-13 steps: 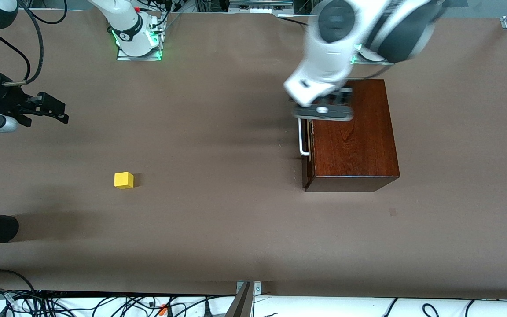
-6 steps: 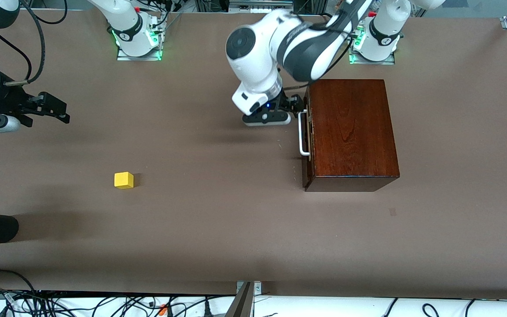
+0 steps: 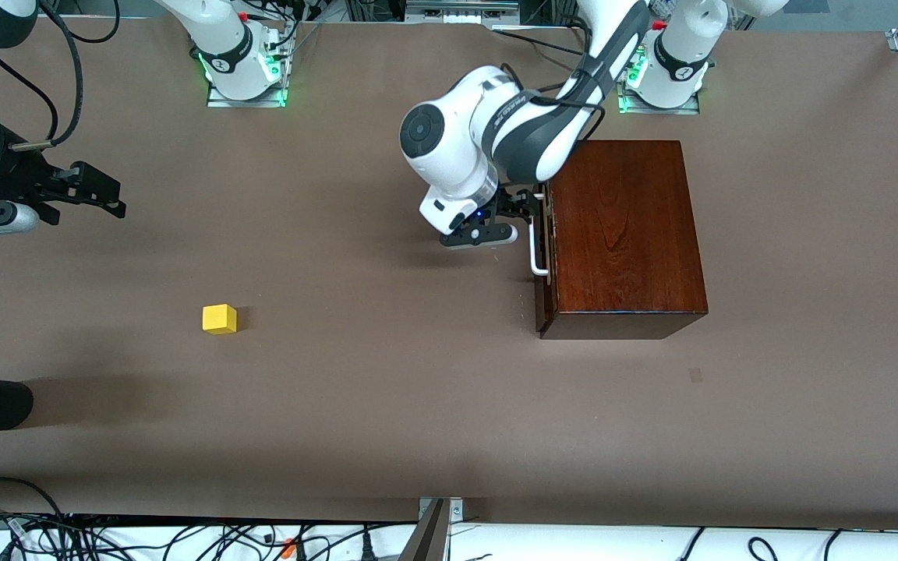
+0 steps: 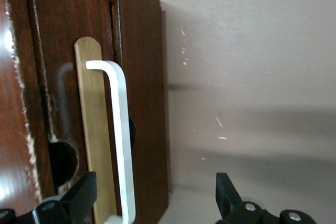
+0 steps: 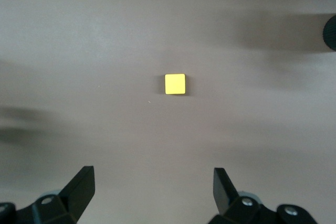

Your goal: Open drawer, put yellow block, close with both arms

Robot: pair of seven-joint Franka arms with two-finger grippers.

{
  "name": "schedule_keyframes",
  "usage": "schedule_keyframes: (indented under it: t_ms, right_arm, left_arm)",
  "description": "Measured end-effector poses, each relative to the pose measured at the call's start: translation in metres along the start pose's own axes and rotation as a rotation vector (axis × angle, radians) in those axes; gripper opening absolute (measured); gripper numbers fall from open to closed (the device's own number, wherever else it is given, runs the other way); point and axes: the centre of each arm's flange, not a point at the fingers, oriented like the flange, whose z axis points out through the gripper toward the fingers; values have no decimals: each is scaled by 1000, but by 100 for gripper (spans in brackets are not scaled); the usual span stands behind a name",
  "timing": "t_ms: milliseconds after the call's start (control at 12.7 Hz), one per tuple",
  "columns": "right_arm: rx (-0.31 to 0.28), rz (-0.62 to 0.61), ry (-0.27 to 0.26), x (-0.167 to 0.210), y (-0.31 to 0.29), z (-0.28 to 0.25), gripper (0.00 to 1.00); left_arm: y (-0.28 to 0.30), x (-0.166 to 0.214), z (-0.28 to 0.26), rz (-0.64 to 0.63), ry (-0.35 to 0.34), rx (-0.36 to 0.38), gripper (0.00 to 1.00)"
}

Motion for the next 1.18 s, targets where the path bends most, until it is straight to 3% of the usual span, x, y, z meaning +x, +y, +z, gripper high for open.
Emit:
schedule_keyframes:
  t_ms: [314, 1179]
  right_arm:
    - [0, -1, 0, 0, 0, 0, 100]
    - [0, 8, 1, 0, 5, 0, 100]
  left_arm:
    - [2, 1, 26, 10, 18, 54, 100]
    - [8, 1, 58, 18, 30, 32, 100]
